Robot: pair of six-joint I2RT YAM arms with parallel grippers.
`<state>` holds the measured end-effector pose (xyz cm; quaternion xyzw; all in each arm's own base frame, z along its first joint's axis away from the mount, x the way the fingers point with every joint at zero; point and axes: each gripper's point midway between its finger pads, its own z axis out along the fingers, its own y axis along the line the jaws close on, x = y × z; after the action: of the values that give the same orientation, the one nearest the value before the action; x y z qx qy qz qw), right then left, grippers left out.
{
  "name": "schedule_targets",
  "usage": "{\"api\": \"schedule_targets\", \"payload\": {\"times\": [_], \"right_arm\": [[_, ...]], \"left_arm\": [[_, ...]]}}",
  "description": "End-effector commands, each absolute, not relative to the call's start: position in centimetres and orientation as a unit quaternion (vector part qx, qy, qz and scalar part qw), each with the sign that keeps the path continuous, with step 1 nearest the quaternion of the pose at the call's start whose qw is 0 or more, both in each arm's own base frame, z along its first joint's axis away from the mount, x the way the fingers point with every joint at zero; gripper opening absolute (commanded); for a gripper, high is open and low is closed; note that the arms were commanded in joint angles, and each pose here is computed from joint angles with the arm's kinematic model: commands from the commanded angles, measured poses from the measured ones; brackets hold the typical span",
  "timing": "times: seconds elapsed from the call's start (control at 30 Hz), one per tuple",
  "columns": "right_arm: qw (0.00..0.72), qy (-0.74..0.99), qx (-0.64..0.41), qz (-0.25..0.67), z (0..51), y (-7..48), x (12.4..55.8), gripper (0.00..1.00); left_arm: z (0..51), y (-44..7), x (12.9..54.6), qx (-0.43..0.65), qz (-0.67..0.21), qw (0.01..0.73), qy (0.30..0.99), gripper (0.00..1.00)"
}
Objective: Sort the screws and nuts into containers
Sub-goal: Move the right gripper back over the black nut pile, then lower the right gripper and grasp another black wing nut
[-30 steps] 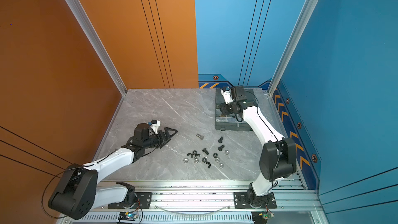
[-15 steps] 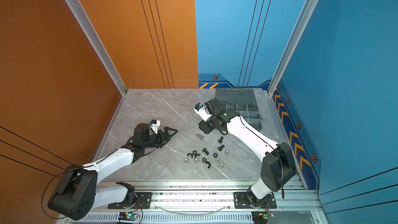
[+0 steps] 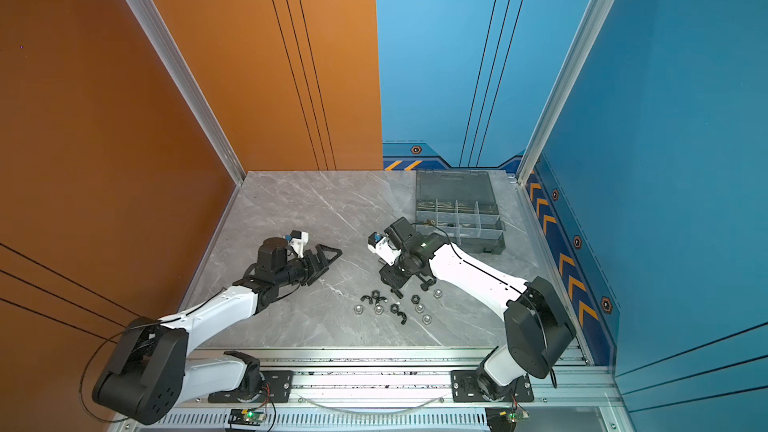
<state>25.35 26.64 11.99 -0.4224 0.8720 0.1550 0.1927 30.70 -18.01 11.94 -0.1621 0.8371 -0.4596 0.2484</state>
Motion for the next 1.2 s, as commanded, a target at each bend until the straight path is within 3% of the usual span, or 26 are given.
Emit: {"api": "schedule_targets", "payload": {"times": [0.0,0.6,1.17], "right_arm": [[0.223,0.854,-0.445,0.151,12.3,27.5,25.2,0.50],[0.247,0.817,-0.500,0.144,9.1,31.5,24.1,0.46],[0.211,0.827,-0.501,0.144,4.8,32.6,23.5,0.28]], "left_arm": [[11.6,-17.8,30.6,-0.164,-0.459,0.243,0.839,0.98],[11.2,-16.8,30.1,-0.177,-0.470,0.241,0.831,0.98],[10.9,-15.3,29.9,-0.196,-0.464,0.246,0.828,0.98]]}}
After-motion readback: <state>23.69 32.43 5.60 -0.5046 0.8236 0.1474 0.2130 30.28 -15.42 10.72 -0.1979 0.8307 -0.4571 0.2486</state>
